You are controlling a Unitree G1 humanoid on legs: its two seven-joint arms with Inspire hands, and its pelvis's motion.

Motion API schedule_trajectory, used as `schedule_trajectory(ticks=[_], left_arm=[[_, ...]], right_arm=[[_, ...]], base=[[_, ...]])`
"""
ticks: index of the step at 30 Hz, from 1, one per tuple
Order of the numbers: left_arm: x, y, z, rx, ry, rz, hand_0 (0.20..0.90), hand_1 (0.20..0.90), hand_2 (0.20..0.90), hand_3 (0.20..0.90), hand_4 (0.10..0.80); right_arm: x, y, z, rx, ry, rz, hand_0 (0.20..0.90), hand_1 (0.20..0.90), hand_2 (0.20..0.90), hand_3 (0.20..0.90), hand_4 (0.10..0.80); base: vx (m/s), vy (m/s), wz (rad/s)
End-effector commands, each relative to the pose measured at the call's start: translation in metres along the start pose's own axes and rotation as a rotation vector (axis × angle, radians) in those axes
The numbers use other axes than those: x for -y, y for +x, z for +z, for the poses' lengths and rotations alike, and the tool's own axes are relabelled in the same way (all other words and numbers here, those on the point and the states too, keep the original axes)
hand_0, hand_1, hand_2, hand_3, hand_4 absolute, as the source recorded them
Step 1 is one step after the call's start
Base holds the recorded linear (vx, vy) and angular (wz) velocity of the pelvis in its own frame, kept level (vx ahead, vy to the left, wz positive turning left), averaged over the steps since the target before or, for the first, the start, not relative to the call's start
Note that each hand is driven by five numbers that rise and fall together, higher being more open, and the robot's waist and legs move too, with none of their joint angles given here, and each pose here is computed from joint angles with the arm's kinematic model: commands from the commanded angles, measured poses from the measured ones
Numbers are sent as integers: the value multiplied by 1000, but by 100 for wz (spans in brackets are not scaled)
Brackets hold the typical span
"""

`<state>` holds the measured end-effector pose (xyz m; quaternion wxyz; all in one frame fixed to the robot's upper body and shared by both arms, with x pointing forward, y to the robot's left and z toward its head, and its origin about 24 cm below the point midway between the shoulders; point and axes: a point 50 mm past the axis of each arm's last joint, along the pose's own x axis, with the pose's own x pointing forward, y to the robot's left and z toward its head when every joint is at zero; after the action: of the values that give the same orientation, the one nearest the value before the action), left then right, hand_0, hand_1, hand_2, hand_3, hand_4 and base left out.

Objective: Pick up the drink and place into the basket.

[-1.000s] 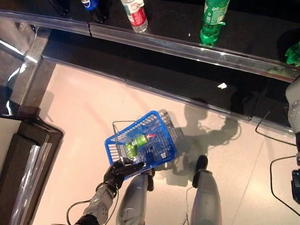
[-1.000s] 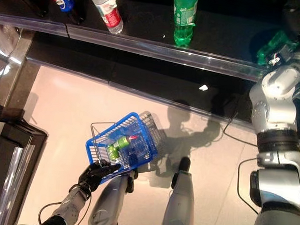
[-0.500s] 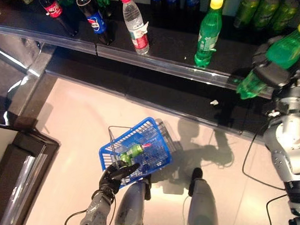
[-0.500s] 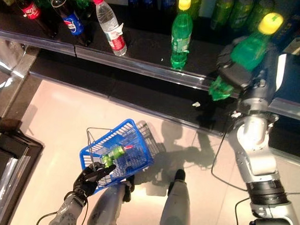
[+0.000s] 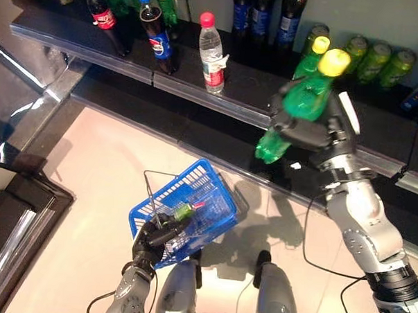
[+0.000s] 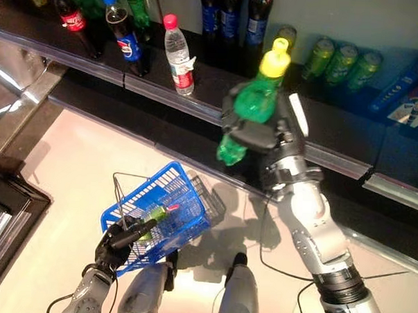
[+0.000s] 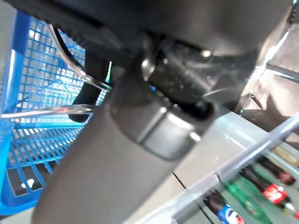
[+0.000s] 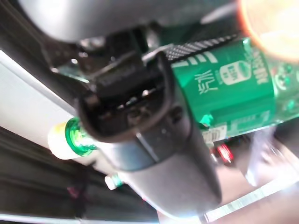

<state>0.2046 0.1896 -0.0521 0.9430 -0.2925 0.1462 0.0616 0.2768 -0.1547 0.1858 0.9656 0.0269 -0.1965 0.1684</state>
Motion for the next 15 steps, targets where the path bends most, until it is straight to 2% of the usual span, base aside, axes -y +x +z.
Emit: schedule_trajectory(ticks=[1,15], left_arm=[[33,-11,74,337,166,-305,300,300,300,200,100],[99,-29,100,443,194,-717,300,300,300,200,100]], right_arm=[[-33,9,50,309,95,110,300,300,300,200,100],[-67,31,19,191,154,56,300,300,300,200,100]], base=[[7,34,20],[-63,17,21]])
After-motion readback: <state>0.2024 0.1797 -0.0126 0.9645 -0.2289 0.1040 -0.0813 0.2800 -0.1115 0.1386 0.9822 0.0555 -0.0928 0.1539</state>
